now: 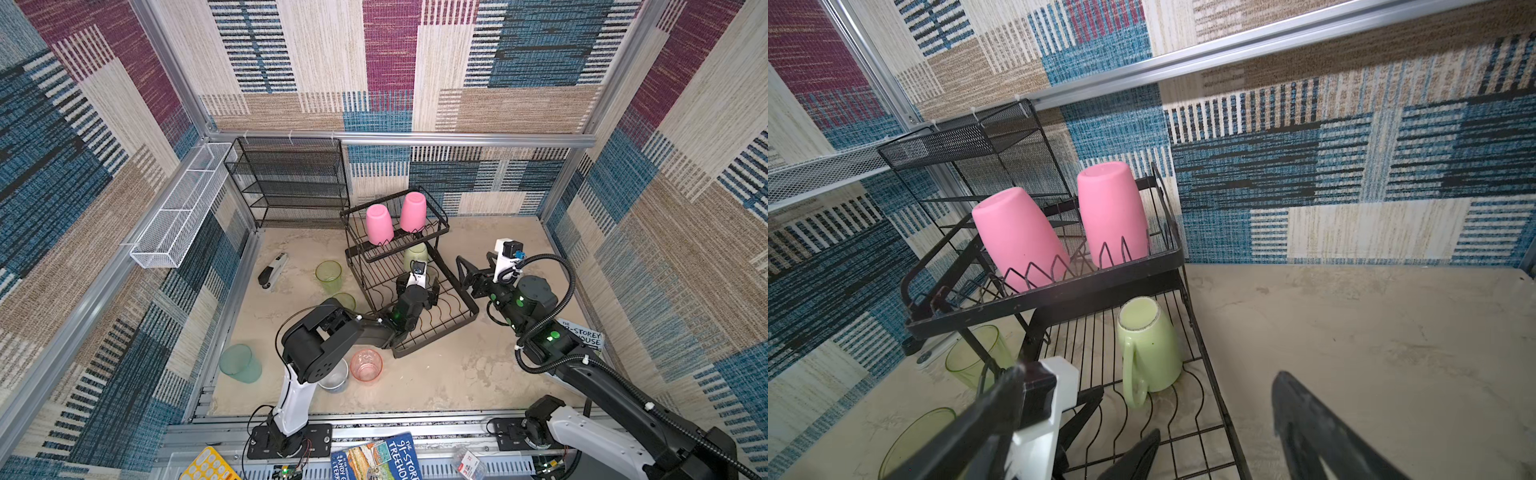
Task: Load cups into a dish rack
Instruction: Place the cup upside down at the dish rack.
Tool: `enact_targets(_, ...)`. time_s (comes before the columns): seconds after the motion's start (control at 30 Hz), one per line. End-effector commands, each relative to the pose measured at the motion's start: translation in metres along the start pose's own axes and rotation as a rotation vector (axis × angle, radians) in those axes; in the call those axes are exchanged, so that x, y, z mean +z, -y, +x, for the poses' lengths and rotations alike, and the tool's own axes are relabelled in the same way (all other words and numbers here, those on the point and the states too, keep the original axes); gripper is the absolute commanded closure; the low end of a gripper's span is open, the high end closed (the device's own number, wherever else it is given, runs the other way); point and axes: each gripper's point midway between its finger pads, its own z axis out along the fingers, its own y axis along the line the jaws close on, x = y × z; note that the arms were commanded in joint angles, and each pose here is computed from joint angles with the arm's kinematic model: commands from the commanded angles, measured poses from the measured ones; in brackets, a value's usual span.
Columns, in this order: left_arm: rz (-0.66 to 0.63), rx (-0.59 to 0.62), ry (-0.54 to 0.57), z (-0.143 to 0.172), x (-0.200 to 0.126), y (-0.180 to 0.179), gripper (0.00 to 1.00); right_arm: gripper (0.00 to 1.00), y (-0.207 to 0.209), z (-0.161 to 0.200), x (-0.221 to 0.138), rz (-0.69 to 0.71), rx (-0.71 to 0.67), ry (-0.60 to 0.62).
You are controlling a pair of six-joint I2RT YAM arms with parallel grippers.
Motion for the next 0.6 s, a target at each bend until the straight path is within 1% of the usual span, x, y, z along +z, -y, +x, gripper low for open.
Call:
enact_targets(0.0, 0.054, 0.076, 0.090, -0.024, -0.018, 0.018, 0.05, 0.03, 0.002, -0.002, -0.002, 0.012, 0.013, -0.007)
enact_targets(0.1, 0.091, 0.142, 0.067, -0.022, -0.034, 0.034, 0.03, 0.02, 0.001, -0.004, -0.004, 0.013, 0.009, -0.015)
enact_targets(0.2, 0.138, 0.191, 0.021, -0.022, -0.053, 0.047, 0.03, 0.01, 0.000, -0.007, -0.005, 0.012, -0.002, -0.036)
enact_targets(0.3, 0.179, 0.227, -0.020, -0.027, -0.075, 0.054, 0.03, 0.01, -0.002, -0.009, -0.007, 0.008, -0.010, -0.054)
enact_targets(0.37, 0.184, 0.242, -0.069, -0.028, -0.090, 0.049, 0.04, 0.02, -0.003, -0.012, -0.011, 0.004, -0.012, -0.054)
enact_targets(0.57, 0.182, 0.218, -0.160, -0.047, -0.133, 0.025, 0.06, 0.06, -0.007, -0.015, -0.014, -0.018, -0.018, -0.067)
